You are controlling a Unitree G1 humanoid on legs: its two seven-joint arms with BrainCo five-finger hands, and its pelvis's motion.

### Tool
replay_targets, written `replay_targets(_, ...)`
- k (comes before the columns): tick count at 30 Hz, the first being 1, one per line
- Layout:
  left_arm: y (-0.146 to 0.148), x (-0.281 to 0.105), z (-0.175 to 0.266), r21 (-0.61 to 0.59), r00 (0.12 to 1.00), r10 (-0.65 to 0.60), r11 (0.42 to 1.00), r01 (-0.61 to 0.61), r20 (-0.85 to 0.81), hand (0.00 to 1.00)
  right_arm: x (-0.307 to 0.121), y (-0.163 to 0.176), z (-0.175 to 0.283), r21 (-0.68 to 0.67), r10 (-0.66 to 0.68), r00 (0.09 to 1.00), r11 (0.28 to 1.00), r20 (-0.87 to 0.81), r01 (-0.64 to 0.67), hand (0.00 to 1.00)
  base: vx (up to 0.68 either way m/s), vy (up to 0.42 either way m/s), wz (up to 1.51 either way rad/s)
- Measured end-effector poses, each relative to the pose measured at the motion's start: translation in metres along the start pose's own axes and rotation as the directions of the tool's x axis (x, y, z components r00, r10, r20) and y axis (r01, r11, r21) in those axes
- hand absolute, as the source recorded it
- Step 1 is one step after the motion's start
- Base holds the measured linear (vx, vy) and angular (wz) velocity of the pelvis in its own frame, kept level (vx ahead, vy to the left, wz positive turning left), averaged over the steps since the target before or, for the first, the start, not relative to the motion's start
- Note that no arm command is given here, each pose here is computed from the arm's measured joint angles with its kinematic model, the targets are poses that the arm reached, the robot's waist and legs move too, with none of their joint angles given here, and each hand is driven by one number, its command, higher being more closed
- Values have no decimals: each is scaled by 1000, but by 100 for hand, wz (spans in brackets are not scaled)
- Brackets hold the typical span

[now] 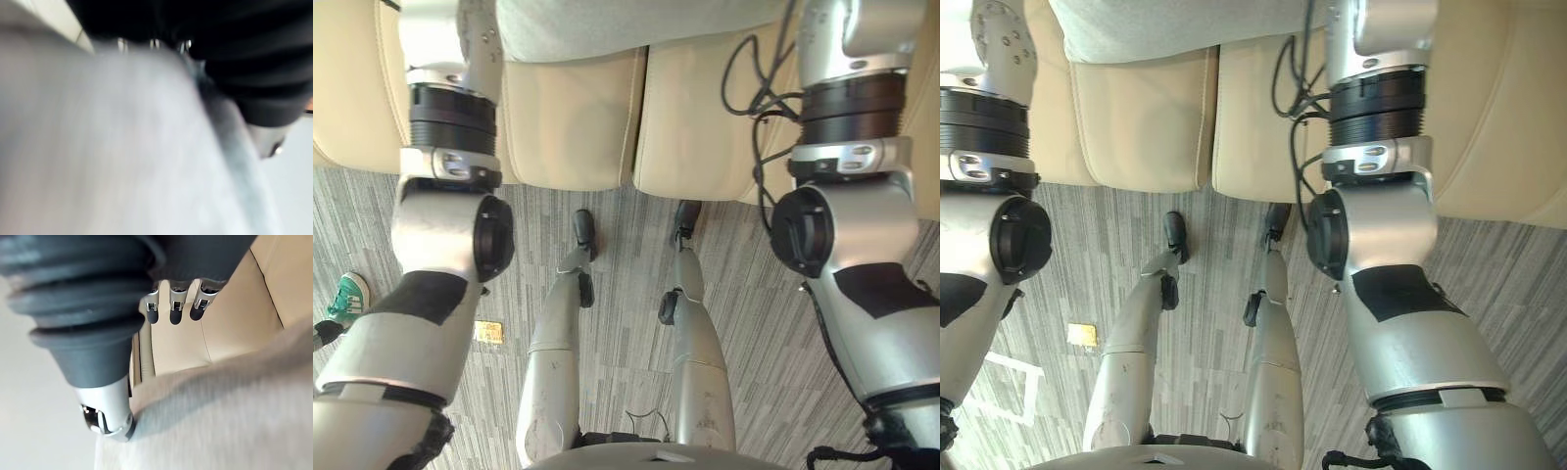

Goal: Pick up cushions and gather them together orderly.

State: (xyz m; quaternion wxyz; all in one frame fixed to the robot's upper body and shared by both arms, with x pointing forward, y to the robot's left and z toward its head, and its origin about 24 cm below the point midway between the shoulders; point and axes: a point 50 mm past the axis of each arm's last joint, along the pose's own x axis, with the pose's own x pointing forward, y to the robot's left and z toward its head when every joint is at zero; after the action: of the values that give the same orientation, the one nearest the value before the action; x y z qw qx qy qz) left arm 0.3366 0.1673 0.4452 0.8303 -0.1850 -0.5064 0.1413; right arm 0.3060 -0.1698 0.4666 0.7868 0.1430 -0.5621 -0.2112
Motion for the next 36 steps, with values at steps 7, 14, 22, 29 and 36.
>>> replay_targets(7, 65, 8, -2, 83, 999, 35, 996, -34, -10, 0, -2, -60, -22, -77, -62, 997, 995, -51, 58, 0, -20, 7, -20)
replay_targets(14, 128, 2, 25, 62, 988, 93, 993, -101, 124, 0, -8, -105, -10, -111, -83, 996, 990, 34, 87, 0, -43, -24, -18)
replay_targets(22, 174, -41, 18, 209, 995, 42, 976, -61, 95, 0, -65, -123, -28, -162, 95, 995, 982, -41, -101, 0, 37, -142, -18)
replay_targets(29, 218, -152, -61, 275, 950, 149, 959, -71, -274, 0, -144, -166, -65, -203, 94, 950, 966, -296, -159, 0, 34, -85, 5)
replay_targets(36, 243, -348, -111, 354, 557, 318, 934, -46, -767, 0, -284, -203, -103, -204, 44, 686, 939, -727, -277, 0, 55, -3, 13)
